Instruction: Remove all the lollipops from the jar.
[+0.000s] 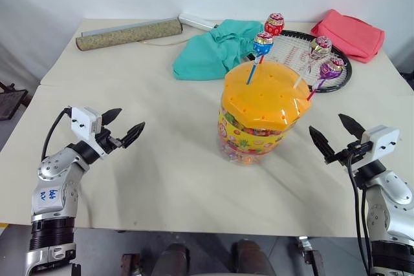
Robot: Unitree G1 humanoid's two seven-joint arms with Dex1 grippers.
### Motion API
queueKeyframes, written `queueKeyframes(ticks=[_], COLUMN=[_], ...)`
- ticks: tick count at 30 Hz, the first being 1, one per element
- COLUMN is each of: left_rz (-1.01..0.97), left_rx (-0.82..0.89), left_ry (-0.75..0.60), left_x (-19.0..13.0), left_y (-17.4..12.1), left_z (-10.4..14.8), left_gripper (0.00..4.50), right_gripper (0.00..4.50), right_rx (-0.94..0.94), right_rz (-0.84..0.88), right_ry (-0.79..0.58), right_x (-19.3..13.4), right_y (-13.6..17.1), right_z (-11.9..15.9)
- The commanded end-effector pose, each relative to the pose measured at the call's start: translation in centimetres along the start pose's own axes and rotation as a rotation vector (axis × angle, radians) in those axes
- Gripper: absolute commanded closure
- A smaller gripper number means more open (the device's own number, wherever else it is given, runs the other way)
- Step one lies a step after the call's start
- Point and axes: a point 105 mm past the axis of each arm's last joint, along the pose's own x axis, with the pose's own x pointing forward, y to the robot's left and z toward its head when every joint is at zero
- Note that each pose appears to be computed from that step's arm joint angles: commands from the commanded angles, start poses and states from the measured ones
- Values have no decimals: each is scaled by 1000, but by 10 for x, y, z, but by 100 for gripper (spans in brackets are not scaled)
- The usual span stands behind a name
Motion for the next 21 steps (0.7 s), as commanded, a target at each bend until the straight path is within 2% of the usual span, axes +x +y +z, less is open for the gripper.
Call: queueKeyframes(ticks=[1,3,6,9,13,17,21], left_rz=[13,-9,-170,-413,-623,-768,-855], left_rx=[70,52,10,-63,-78,-66,-72], left_ry=[-4,-43,-113,-106,-109,-155,-212], left_x=[0,2,1,-4,-6,5,21], left_y=[4,3,-10,-31,-50,-69,-87], left_z=[9,15,34,56,93,128,149], left_gripper=[0,0,0,0,0,0,0], right_gripper=[2,2,2,2,2,89,89], right_rx=[-38,-33,-13,-10,-11,-17,-24], right_rz=[8,28,84,155,193,214,192], right_ry=[-56,-62,-87,-78,-64,-61,-94], right_x=[3,3,-3,-21,-43,-50,-49], right_y=[-2,-2,-4,-8,-13,-8,-4], right_z=[17,22,41,67,99,122,134])
